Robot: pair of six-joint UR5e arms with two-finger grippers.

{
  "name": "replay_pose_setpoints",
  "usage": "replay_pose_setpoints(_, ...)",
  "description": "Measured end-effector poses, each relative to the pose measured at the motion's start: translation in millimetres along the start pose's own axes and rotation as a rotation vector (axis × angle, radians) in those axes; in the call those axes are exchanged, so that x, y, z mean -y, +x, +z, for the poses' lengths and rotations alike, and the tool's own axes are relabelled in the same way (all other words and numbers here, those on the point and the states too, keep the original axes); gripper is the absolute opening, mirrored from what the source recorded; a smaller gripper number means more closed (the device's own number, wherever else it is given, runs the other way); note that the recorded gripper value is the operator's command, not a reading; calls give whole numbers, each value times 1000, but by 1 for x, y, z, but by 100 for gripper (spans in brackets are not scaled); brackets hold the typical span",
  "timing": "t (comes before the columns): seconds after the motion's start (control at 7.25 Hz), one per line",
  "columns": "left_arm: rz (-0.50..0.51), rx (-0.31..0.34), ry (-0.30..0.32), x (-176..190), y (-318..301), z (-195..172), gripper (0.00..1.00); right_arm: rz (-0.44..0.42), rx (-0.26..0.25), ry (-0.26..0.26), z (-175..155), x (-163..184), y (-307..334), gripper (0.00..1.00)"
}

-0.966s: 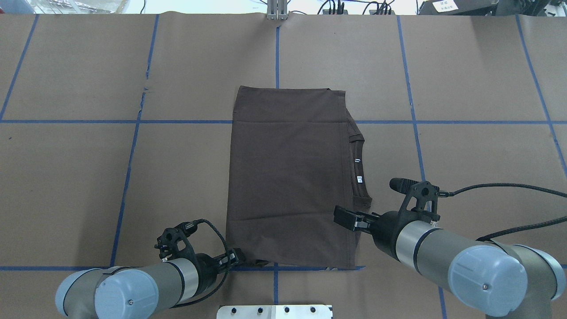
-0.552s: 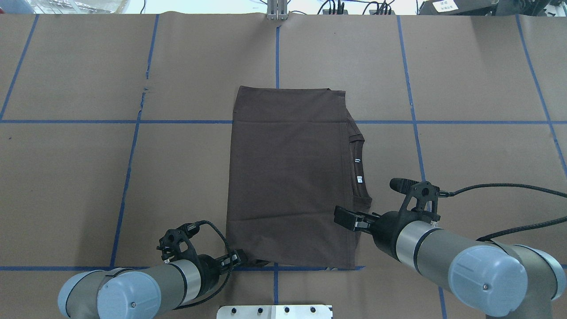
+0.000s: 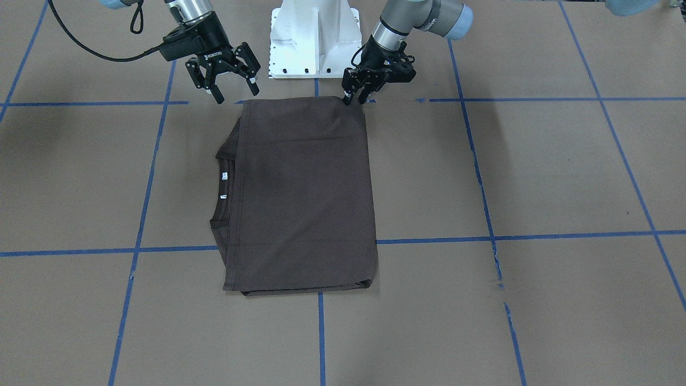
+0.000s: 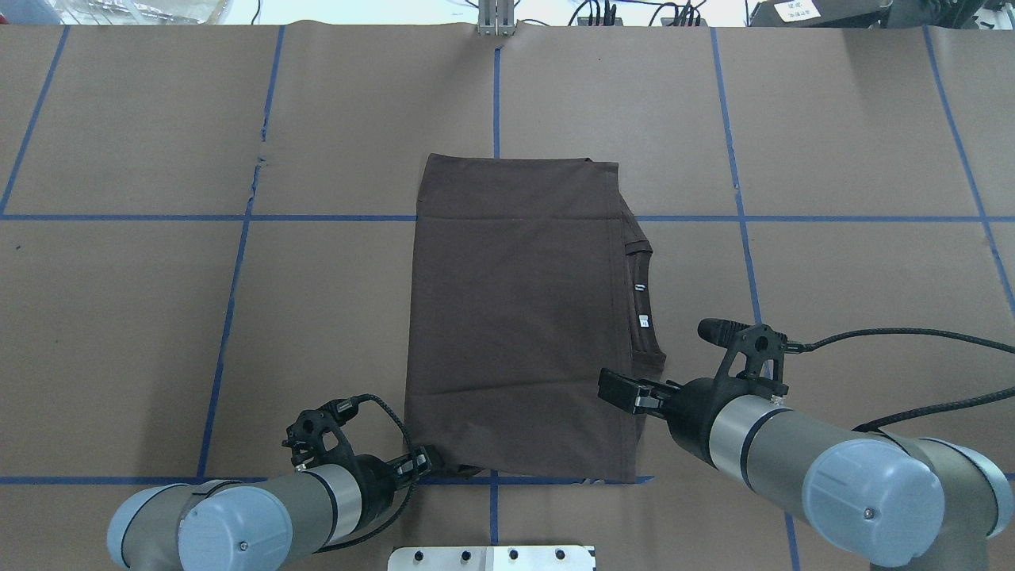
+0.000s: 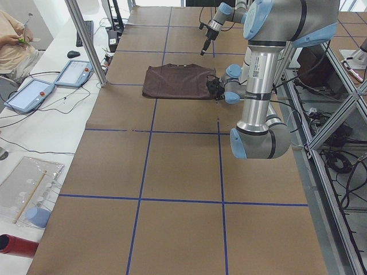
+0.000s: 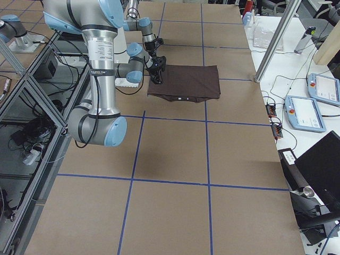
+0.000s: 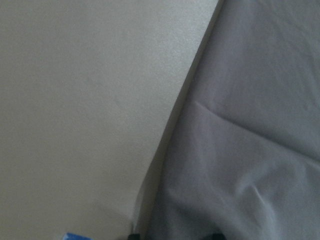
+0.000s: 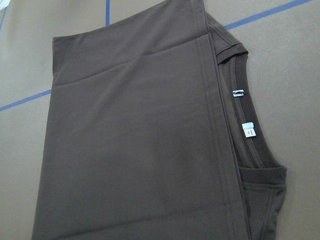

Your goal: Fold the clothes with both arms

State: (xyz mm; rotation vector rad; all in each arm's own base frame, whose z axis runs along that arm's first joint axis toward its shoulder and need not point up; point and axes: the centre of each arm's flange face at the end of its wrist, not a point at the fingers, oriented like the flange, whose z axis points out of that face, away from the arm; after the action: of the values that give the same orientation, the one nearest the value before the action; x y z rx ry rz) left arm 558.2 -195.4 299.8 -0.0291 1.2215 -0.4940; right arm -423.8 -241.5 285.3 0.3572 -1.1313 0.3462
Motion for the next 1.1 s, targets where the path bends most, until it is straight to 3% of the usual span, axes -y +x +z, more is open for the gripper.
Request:
replay_pose_setpoints(0.14, -1, -3, 0, -1, 2, 0, 0, 0, 0, 0, 0, 0, 0, 100)
replay_pose_setpoints(0.41, -2, -4, 0, -1, 3, 0, 0, -1, -4, 0, 1, 0, 1, 100)
replay_pose_setpoints(0.69, 2, -5, 1, -1, 5, -1, 0, 35, -40, 4, 9, -3, 2, 91)
replay_pose_setpoints(1.1, 2, -15, -2, -2, 10, -5, 0, 204, -249, 41, 43, -17, -36, 91)
